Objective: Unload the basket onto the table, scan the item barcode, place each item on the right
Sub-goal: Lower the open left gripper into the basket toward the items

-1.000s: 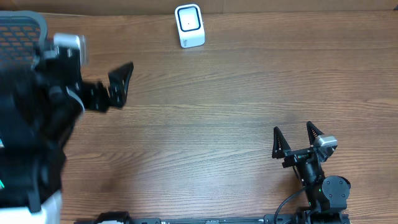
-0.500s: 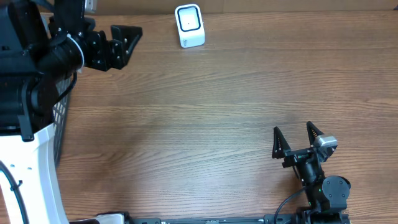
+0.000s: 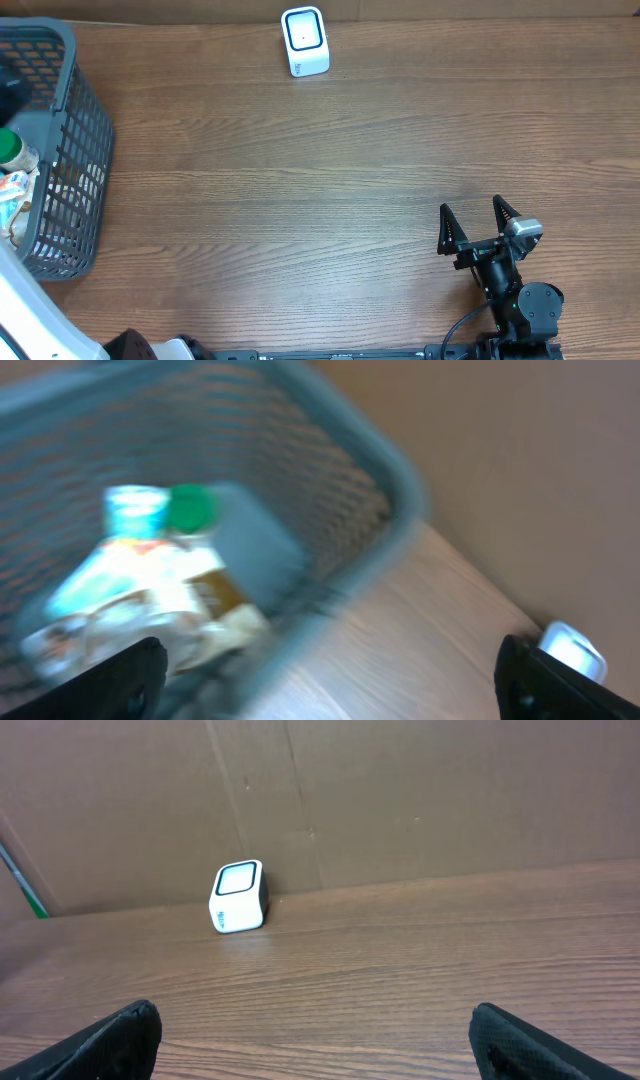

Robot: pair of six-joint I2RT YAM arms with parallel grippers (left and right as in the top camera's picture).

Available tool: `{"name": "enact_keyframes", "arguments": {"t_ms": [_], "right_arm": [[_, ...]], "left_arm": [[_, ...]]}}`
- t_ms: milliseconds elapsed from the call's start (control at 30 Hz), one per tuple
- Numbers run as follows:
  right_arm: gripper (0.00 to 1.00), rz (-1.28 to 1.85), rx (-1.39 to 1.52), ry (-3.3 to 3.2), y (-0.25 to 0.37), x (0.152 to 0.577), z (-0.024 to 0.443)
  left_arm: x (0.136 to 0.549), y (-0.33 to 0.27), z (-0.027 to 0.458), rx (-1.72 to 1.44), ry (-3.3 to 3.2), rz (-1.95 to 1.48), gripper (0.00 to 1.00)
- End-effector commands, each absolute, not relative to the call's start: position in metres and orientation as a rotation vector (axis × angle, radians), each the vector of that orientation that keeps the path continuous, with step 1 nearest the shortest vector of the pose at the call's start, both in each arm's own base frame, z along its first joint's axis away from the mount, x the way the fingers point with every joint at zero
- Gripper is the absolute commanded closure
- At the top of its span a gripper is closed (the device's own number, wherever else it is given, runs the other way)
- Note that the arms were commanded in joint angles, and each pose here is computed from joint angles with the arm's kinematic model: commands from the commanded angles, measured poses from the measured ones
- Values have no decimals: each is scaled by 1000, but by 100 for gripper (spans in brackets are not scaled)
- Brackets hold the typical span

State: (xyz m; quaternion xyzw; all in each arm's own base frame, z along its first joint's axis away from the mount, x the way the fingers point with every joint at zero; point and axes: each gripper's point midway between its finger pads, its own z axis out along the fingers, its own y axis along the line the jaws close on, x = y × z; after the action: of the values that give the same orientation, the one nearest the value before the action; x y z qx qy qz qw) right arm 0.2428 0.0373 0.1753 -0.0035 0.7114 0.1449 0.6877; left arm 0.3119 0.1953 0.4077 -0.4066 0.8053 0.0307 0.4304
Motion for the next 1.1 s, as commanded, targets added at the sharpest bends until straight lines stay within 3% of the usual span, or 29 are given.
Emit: {"name": "enact_keyframes", "arguments": {"t_ms": [0, 200, 433, 567, 1067], "right_arm": [[0, 315, -6, 1585, 36, 243, 174], [0, 315, -6, 1585, 36, 243, 174], [0, 315, -6, 1585, 36, 243, 174], [0, 315, -6, 1585, 36, 243, 174], [0, 315, -6, 1585, 36, 243, 174]], "left_arm": [[290, 237, 393, -1219, 1955, 190, 7], [288, 269, 333, -1363, 2051, 284, 7], [302, 299, 253, -1421, 2255, 403, 23], [311, 305, 218, -1413, 2353, 407, 25], [341, 334, 149, -1105, 2405, 525, 45]]}}
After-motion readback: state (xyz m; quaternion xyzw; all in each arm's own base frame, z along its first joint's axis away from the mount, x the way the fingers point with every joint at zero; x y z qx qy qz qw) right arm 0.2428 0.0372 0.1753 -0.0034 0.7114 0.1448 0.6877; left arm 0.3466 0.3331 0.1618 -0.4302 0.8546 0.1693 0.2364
